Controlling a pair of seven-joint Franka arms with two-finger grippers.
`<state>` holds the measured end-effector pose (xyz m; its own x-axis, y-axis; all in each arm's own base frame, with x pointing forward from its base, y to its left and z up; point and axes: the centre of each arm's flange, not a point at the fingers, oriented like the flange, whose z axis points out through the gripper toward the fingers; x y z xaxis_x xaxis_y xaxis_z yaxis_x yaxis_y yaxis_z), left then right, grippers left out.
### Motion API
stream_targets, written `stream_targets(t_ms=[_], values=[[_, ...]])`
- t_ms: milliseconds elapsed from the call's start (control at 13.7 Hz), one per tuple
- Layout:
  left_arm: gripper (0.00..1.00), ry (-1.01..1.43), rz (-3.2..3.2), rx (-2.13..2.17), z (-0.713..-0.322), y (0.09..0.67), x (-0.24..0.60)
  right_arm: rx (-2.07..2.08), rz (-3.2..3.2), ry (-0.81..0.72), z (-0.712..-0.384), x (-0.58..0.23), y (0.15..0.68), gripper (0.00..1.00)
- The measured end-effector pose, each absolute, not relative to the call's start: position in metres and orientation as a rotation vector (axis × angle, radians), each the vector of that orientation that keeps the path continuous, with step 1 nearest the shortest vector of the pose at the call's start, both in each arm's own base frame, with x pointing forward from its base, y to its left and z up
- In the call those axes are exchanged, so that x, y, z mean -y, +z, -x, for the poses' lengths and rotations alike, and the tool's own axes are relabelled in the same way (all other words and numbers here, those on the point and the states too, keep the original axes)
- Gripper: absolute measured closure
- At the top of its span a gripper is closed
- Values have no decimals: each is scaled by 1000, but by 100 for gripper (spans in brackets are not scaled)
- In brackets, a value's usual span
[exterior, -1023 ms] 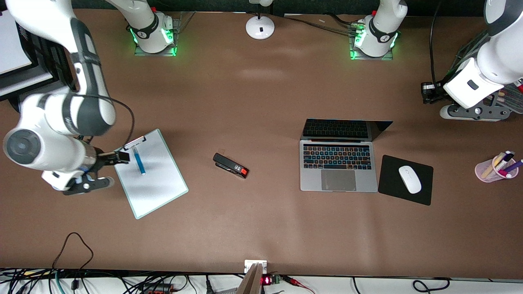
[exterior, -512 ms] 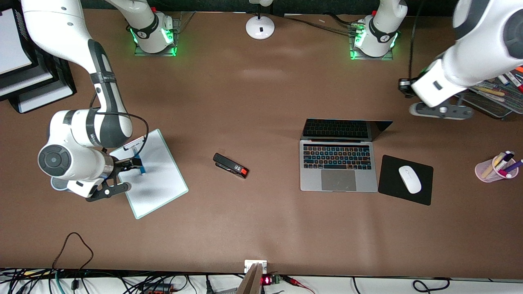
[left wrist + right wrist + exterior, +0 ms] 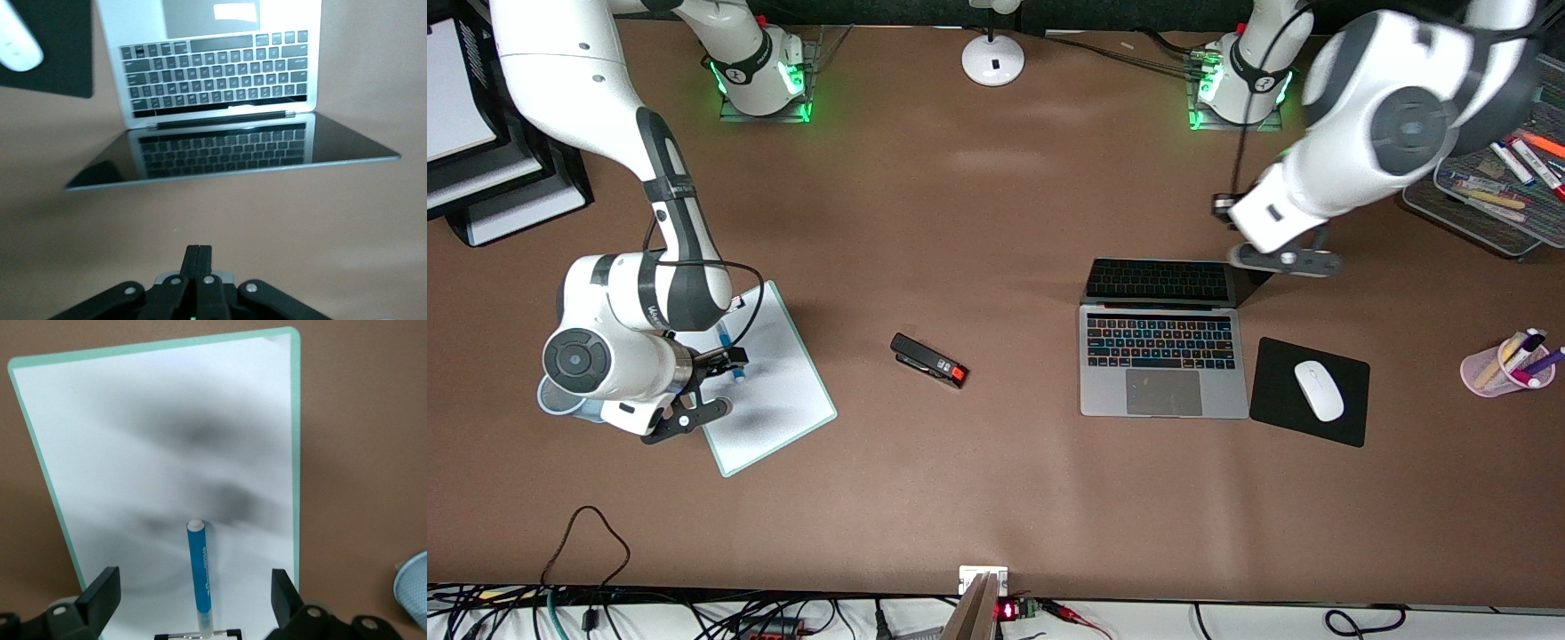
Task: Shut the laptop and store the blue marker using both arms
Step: 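Grasp the blue marker with the right gripper while the left gripper reaches the laptop lid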
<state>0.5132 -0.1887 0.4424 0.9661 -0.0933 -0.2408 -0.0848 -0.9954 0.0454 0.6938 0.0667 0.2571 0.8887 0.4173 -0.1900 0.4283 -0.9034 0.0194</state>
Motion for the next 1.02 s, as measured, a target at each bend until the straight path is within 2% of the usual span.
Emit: stream_targets(t_ms=[292,658,804,877,1023], values=[[99,-309,-3085,138,-496,386,202,-707,-2986,-303,-682,-66,221,0],[99,-197,-3078,104,-492,359,198,-723,-2984,-254,-677,-66,208,3],[99,-121,-3068,89,-498,363,197,-726,-2984,-234,-677,-66,205,8],[99,-82,-3062,83,-501,364,197,-722,-2989,-228,-676,-66,204,17],[99,-7,-3047,75,-508,366,197,-707,-3008,-224,-674,-66,200,21]])
